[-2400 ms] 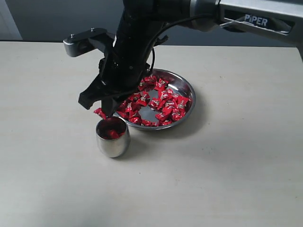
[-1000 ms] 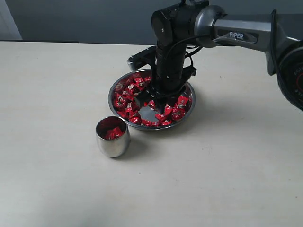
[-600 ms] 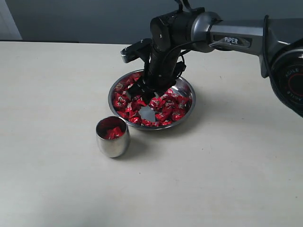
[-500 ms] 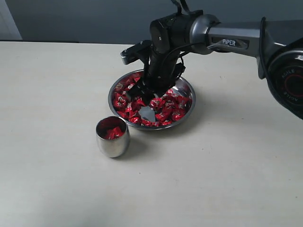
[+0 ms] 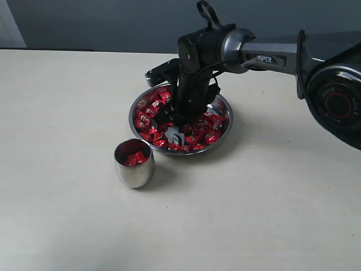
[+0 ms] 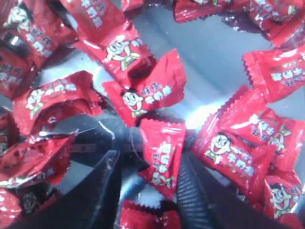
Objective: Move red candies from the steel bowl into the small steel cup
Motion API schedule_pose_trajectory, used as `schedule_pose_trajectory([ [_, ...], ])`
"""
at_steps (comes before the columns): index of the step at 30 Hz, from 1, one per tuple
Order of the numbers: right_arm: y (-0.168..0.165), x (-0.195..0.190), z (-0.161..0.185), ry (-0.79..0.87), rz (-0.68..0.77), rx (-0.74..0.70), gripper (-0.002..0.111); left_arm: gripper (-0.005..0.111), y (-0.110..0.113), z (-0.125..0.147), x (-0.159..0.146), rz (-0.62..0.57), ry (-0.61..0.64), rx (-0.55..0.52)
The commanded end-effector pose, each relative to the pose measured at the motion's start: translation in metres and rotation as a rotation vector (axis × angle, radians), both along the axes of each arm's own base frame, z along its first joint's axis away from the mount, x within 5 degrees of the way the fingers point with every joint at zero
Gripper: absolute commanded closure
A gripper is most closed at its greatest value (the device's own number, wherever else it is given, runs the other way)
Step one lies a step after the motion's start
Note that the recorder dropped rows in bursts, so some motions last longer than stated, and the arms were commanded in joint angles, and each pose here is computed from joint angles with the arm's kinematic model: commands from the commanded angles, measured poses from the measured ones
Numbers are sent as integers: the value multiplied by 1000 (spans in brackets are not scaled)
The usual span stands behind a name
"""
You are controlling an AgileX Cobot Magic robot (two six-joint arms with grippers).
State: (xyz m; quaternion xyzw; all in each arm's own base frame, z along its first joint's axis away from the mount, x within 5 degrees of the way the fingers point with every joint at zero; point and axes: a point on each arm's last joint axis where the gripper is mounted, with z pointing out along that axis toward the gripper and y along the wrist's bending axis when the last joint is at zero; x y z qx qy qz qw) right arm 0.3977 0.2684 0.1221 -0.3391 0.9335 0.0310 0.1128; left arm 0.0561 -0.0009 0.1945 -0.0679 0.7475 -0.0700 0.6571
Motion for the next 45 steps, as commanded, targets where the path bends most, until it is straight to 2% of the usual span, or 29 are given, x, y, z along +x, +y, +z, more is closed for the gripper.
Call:
schedule_pose_trajectory([
  [1,-1,2,5,-17,-4,5,101,106,0,0,0,-6,-10,-3],
  [2,-1,2,6,-17,-4,5,108,106,0,0,0,-6,-10,-3],
  [7,-2,1,21,-33,-4,16,109,106,0,0,0,-6,-10,-3],
  [11,-1,-9,51,-7,-24,74,109,106,0,0,0,-6,-10,-3],
  [14,11,-28,84,7,83,141,109,106,0,0,0,-6,-7,-3],
  [17,34,-63,103,107,244,207,109,106,0,0,0,-6,-7,-3],
  [21,57,-89,104,124,365,188,109,106,0,0,0,-6,-7,-3],
  [25,60,-93,104,127,382,178,109,106,0,0,0,-6,-7,-3],
  [26,59,-93,103,130,390,164,108,106,0,0,0,-6,-7,-3],
  [30,57,-94,102,145,404,139,84,106,0,0,0,-6,-7,-3],
  [33,56,-95,102,148,405,137,70,106,0,0,0,-6,-7,-3],
  [37,56,-91,102,112,395,132,69,106,0,0,0,-6,-7,-3],
  [41,48,-68,103,-28,181,114,69,106,0,0,0,-6,-7,-3],
  [45,39,-46,103,-145,31,135,69,106,0,0,0,-6,-7,-3],
])
